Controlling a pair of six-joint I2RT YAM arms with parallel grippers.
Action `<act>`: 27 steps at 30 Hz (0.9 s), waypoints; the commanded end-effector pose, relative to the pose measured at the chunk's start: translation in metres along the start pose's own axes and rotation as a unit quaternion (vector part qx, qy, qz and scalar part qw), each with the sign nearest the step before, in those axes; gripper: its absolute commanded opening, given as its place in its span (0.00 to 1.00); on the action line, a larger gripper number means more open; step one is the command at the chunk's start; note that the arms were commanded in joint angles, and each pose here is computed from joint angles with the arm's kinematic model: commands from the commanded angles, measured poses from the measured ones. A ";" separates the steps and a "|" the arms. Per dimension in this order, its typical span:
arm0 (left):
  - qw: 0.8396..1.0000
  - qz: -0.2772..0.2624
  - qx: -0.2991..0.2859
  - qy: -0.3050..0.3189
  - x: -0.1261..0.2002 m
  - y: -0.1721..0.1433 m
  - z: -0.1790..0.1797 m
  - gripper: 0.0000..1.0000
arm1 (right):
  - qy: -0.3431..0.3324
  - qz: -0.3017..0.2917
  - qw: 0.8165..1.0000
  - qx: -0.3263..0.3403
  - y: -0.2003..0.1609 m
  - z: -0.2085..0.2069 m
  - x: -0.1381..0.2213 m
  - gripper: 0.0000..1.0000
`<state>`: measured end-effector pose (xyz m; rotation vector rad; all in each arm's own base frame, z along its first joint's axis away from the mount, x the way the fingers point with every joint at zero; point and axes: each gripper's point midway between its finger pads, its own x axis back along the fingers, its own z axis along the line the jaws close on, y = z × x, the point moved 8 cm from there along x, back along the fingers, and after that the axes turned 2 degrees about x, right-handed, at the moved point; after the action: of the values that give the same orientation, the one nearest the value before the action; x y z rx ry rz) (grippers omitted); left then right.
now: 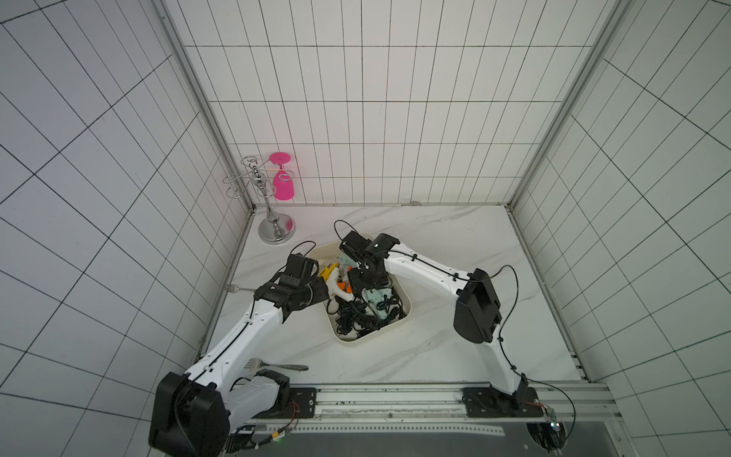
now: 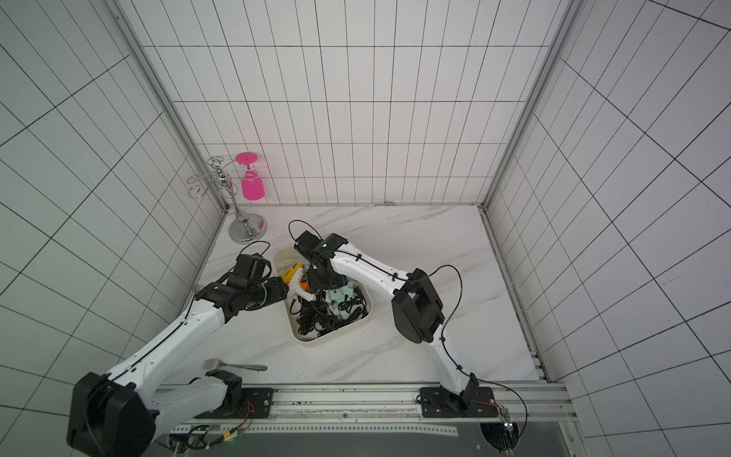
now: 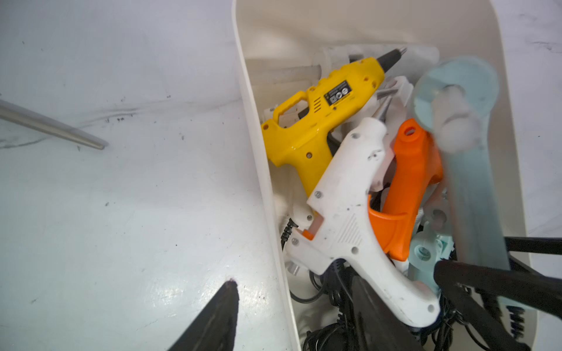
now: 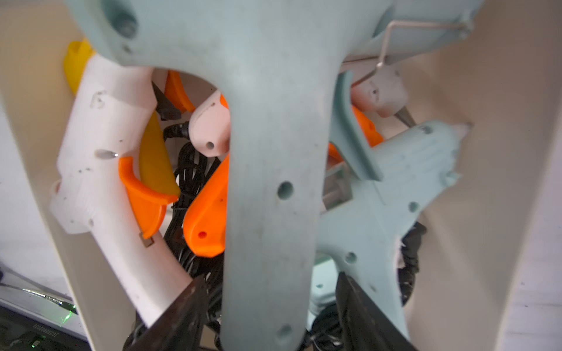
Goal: Put the hot melt glue gun into the storage box
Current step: Place the hot melt adhesive gun in the storage box.
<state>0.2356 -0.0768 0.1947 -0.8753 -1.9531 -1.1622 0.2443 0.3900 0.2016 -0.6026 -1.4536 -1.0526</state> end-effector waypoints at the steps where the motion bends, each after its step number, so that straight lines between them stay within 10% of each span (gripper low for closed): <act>1: 0.999 -0.029 -0.018 -0.007 0.011 0.011 -0.006 0.62 | -0.009 -0.023 0.999 0.037 0.000 -0.008 0.039 0.71; 19: 0.996 -0.078 -0.030 -0.022 0.036 0.025 -0.013 0.62 | 0.059 -0.124 0.984 0.114 0.074 -0.013 -0.029 0.63; 27: 0.996 -0.088 -0.025 -0.005 0.040 0.026 -0.010 0.62 | -0.047 -0.133 0.983 0.121 0.083 -0.026 -0.061 0.54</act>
<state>0.2376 -0.0718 0.2316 -0.7954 -2.0305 -1.2806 0.3223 0.4206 0.1818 -0.2400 -1.6098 -1.0754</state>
